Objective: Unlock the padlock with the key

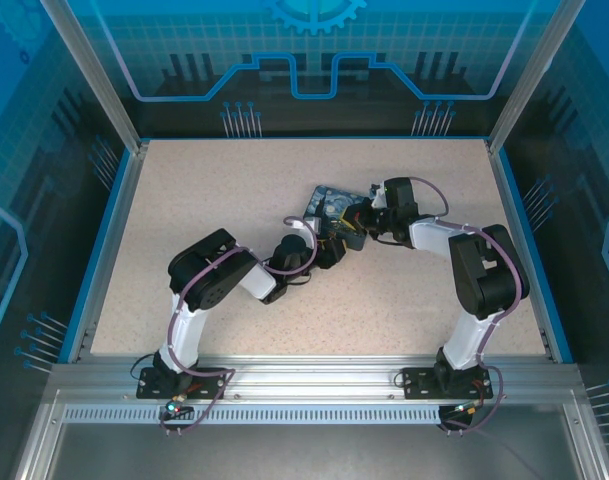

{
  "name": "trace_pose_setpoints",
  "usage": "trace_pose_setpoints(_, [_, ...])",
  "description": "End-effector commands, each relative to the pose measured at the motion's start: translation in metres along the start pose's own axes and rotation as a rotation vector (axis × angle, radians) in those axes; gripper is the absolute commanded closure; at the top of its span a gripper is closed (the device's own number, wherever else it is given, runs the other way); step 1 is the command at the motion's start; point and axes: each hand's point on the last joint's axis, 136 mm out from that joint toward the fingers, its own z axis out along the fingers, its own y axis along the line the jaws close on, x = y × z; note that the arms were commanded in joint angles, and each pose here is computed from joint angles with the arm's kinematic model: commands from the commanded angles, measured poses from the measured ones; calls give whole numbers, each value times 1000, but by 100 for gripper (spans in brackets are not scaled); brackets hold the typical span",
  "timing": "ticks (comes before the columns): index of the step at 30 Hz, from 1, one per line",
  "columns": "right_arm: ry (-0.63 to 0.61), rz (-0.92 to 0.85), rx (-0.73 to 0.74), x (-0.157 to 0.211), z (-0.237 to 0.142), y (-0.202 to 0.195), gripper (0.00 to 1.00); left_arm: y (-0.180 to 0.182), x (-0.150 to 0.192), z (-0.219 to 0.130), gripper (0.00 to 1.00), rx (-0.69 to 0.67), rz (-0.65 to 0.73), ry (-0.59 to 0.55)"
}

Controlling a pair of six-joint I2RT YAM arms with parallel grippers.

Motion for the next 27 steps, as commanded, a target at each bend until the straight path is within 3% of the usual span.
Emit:
trace_pose_setpoints(1, [47, 14, 41, 12, 11, -13, 100, -10, -2, -1, 53, 37, -6, -27])
trace_pose_setpoints(16, [48, 14, 39, 11, 12, -12, 100, 14, 8, 0, 55, -81, -49, -25])
trace_pose_setpoints(27, [48, 14, 39, 11, 12, -11, 100, 22, 11, 1, 67, -123, -57, -10])
